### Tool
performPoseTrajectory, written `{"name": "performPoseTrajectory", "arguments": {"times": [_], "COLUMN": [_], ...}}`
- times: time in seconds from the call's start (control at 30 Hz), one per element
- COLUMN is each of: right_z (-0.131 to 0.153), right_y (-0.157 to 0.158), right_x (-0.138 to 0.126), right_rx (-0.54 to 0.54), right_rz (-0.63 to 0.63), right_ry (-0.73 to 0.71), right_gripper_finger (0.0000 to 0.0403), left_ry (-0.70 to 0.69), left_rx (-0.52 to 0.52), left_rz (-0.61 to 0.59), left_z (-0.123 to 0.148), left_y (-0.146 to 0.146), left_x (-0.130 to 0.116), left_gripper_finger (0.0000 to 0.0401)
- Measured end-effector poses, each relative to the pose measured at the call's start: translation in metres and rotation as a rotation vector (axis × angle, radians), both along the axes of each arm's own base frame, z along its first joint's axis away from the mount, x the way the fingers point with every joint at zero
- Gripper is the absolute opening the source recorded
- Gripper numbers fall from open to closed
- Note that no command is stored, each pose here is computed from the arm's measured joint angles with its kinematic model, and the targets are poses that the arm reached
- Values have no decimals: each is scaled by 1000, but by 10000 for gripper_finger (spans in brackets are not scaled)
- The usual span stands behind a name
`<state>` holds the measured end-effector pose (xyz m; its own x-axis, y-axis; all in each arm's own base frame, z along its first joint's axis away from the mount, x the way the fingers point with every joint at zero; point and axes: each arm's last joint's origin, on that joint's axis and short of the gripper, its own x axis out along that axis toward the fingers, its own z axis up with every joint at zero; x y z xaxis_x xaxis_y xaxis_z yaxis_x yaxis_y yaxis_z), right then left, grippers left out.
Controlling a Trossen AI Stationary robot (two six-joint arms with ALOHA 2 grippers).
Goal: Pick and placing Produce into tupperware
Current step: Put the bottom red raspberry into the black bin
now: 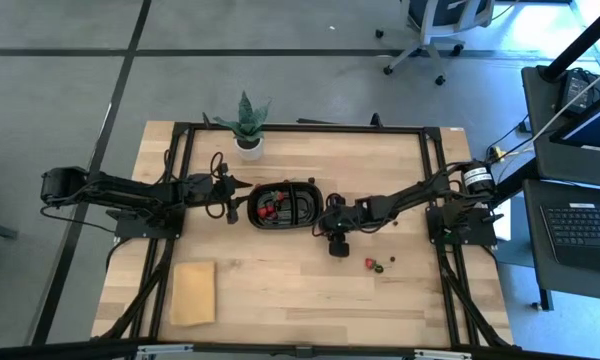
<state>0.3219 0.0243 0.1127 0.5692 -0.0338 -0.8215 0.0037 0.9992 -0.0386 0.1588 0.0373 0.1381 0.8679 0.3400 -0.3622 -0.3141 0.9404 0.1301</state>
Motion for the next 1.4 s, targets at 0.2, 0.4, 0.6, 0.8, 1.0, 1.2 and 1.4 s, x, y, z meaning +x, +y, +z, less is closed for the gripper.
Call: {"name": "performPoseTrajectory", "arguments": {"times": [0.2, 0.4, 0.6, 0.8, 1.0, 1.2, 1.4], "right_z": [0, 3, 19, 56, 95, 114, 106], "right_y": [0, 0, 6, 23, 22, -10, -43], "right_x": [0, 3, 16, 33, 48, 59, 63], "right_rx": [13, 23, 62, 59, -60, -156, -153], "right_rz": [-22, -42, -8, 83, 172, 111, 31], "right_ry": [4, 12, 42, 96, 76, 26, 46], "right_gripper_finger": [94, 94, 93, 93, 93, 93, 93], "left_ry": [1, 1, 1, 1, 1, 0, 1], "left_rx": [2, 1, 1, 1, 1, 1, 1], "left_rz": [-1, -1, -1, -1, -1, 0, 0], "left_z": [0, 0, 0, 0, 0, 0, 0], "left_y": [0, 0, 0, 0, 0, 0, 0], "left_x": [0, 0, 0, 0, 0, 0, 0], "left_gripper_finger": [147, 147, 147, 147, 147, 147, 147]}}
